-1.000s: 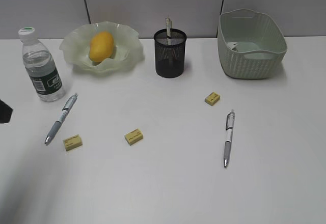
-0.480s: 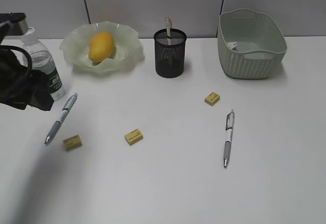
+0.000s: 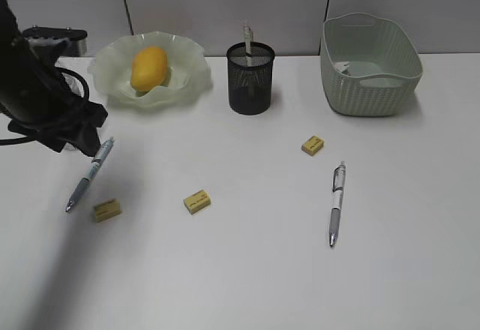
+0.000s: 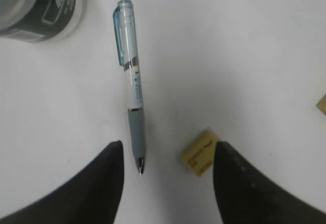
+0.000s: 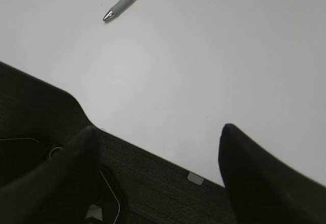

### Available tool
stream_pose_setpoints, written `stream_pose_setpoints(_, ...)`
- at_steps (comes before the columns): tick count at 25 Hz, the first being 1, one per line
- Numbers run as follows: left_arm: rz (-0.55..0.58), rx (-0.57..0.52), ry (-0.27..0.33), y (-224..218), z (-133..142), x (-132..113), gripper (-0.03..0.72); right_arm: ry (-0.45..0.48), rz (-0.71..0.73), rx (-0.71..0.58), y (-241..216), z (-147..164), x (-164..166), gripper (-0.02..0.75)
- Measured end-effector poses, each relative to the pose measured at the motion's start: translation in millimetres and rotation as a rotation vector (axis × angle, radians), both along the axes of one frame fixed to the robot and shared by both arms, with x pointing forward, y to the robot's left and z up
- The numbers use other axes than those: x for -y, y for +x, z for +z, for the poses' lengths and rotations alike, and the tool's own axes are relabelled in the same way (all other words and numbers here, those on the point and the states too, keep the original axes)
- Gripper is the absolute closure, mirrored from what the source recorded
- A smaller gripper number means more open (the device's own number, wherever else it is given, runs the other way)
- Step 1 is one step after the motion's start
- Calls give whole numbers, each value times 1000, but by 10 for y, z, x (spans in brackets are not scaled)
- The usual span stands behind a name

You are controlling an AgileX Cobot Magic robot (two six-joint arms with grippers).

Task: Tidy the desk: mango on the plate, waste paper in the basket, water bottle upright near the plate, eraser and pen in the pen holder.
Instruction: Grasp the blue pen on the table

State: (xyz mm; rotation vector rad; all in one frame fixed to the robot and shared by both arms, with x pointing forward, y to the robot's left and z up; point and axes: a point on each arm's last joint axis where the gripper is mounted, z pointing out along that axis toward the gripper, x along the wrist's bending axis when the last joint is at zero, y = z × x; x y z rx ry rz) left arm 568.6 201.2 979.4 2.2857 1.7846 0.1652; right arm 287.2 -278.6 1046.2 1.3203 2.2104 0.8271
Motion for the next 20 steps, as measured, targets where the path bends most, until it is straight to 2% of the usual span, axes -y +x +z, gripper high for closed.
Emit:
stream_pose_setpoints(11, -33, -83, 81, 213, -408, 18, 260, 1, -1, -1, -1, -1, 0, 167)
stream_pose_setpoints(20, -35, -125, 98, 397, -616, 55, 260, 1, -1, -1, -1, -1, 0, 167)
